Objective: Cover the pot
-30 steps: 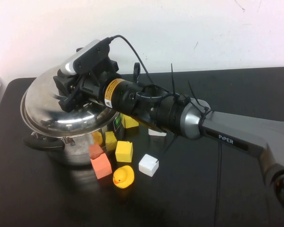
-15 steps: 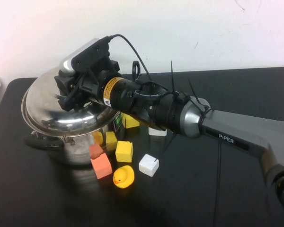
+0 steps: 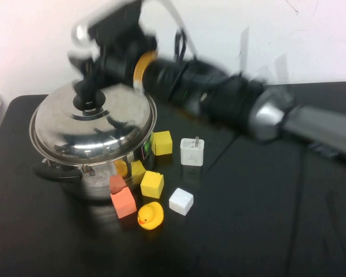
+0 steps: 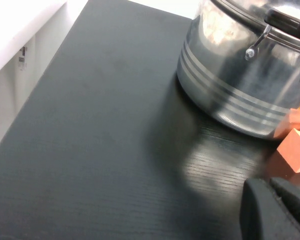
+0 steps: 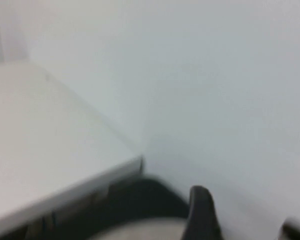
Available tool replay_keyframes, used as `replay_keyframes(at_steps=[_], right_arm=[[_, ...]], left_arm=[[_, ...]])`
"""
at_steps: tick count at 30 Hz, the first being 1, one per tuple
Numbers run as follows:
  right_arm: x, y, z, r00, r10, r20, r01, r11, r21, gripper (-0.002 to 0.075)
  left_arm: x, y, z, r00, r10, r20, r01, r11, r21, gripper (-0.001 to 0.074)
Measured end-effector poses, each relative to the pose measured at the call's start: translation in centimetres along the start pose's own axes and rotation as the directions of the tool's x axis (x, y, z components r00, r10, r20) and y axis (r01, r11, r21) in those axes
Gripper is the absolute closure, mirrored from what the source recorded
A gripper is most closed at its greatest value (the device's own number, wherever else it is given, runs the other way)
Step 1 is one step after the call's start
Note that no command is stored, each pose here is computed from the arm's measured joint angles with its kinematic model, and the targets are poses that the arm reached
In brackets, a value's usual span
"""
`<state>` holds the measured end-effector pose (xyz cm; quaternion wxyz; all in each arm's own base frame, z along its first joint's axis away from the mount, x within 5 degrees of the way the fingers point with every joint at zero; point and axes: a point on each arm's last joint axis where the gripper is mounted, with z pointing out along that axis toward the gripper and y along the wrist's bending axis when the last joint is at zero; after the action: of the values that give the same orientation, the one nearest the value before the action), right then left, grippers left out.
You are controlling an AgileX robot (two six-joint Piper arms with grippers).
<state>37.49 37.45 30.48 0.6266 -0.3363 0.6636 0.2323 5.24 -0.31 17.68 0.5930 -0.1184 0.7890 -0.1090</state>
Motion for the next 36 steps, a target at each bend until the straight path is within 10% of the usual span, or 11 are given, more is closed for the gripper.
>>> replay_keyframes(at_steps=[7,14,18,26,36], right_arm=[[-10.3,-1.1,-6.4,0.98,-0.059,0.191,0.051,0.998,0.047,0.0299],[-17.5,-3.5,-15.8,0.991,-0.053,0.121,0.022,0.968,0.251,0.0645],[-19.2,-4.7,-22.0,0.992,-0.114,-0.047,0.123,0.918,0.377,0.0713],[-13.9,-4.1,-30.6,0.964,-0.113,-0.241,0.198,0.908,0.368,0.0727],[-2.8,-1.6,-39.6,0.978,0.101,-0.18,-0.037,0.943,0.33,0.0727]], left_arm=[[0.0,0.0,0.0,1.0,0.0,0.0,0.0,1.0,0.0,0.0737],[0.0,0.0,0.0,1.0,-0.001,0.0,0.001,1.0,0.0,0.0737],[0.0,0.0,0.0,1.0,-0.001,0.0,0.001,1.0,0.0,0.0737],[0.0,0.0,0.0,1.0,-0.001,0.0,0.001,1.0,0.0,0.0737],[0.0,0.0,0.0,1.0,-0.001,0.0,0.001,1.0,0.0,0.0738]])
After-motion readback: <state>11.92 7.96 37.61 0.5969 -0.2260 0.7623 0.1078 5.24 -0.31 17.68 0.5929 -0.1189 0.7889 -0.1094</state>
